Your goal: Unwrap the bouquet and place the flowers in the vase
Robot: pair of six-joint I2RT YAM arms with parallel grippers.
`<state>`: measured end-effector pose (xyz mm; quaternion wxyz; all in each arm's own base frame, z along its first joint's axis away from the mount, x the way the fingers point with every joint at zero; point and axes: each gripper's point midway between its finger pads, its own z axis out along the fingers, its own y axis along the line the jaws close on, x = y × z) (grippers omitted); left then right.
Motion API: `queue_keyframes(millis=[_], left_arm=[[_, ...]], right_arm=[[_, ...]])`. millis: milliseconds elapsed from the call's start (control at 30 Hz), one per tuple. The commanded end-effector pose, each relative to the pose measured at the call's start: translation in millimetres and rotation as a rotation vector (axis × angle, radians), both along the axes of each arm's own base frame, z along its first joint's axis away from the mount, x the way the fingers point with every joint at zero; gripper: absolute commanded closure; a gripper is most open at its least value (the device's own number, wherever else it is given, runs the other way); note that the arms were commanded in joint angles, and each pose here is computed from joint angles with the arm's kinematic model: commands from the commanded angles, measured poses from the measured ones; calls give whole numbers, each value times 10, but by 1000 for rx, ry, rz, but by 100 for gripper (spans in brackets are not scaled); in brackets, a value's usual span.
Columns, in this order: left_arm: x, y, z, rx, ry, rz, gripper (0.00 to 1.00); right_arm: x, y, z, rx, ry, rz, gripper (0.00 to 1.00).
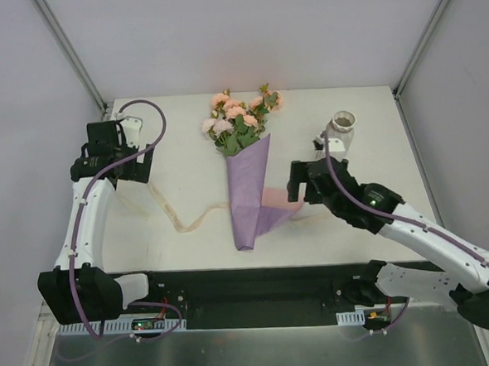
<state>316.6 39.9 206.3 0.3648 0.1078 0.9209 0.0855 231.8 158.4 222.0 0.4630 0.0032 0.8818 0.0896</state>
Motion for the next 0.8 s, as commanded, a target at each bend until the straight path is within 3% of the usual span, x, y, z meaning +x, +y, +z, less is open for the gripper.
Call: queue_keyframes(millis=[0,100,333,467,633,767], left_arm=[[-152,-213,-260,-133,99,-32,1],[-232,-238,-365,-136,126,-48,1],[-359,-260,-499,-131,164,-78,1],[-355,-270,-522,-136,173,-82,1],[-364,-293,-588,-151,195,-89,1],[-400,-305,-647,-154,211,-93,1]], right_arm=[[-152,871,-180,158,83,274,5],[-222,1220,-368,85,132,410,9],[-574,1558,-638,-562,19,773,0],[-819,1721,-723,-689,33,938,0],[-883,1689,-1004,-930,58,1018,0],[-909,1712,-1149,-1018,59,1050,0]])
